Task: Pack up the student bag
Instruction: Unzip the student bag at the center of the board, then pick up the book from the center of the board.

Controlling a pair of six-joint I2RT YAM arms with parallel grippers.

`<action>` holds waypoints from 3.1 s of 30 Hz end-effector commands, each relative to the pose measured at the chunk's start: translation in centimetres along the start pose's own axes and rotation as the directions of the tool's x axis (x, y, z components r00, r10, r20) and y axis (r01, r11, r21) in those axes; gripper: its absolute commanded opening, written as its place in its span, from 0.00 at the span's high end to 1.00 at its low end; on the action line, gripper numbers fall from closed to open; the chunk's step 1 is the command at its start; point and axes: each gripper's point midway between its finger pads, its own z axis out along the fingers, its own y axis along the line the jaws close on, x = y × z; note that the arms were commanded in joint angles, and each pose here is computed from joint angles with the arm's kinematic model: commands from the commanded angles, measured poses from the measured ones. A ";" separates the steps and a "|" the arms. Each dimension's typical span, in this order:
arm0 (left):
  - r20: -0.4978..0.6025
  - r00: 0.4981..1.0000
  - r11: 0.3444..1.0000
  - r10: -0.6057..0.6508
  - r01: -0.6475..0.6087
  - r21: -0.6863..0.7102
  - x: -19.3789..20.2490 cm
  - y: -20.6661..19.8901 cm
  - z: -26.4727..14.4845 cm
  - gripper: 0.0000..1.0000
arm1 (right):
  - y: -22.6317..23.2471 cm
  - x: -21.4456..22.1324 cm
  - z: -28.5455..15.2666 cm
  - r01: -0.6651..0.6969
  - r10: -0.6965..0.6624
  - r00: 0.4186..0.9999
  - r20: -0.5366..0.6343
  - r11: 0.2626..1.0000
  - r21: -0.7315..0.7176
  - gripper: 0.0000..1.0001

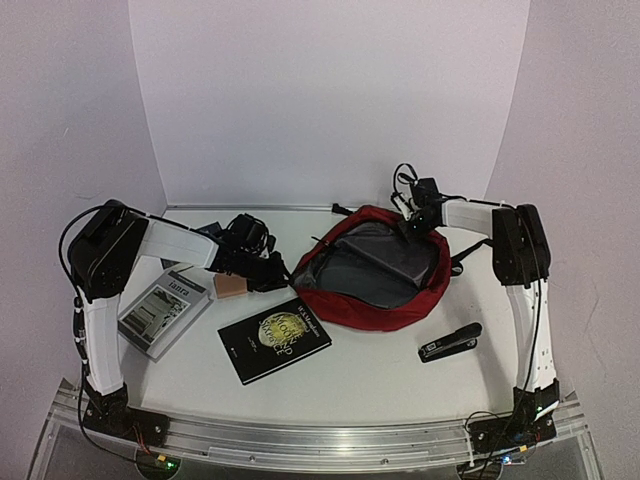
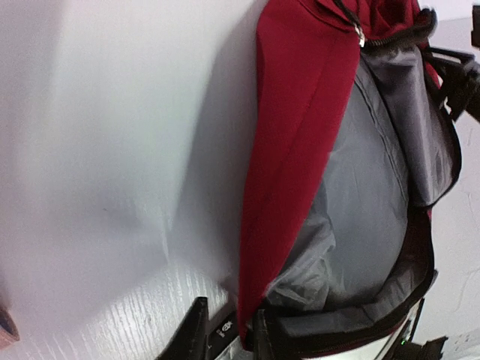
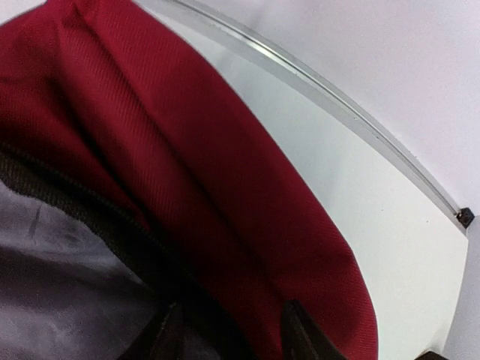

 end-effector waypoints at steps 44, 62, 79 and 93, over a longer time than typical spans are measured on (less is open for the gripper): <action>0.436 0.843 0.778 -0.316 0.493 -0.389 -1.6 21.2 -27.1 0.00 | 24.0 2.0 -23.8 -0.078 0.037 0.997 -0.070 0.637 -0.767 0.02; 0.342 0.827 0.776 -0.447 0.548 -0.312 1.1 25.9 -24.5 0.09 | 31.9 3.4 -25.0 -0.008 -0.098 0.993 -0.068 0.515 -0.857 0.02; 0.417 0.808 0.697 -0.416 0.578 -0.425 -1.1 28.2 -26.1 0.00 | 39.2 0.7 -24.8 -0.063 -0.056 0.994 -0.096 0.428 -0.902 0.02; 0.301 0.853 0.784 -0.426 0.515 -0.347 2.1 24.6 -22.9 0.22 | 42.3 -0.5 -23.9 -0.083 -0.027 0.994 -0.104 0.422 -0.903 0.03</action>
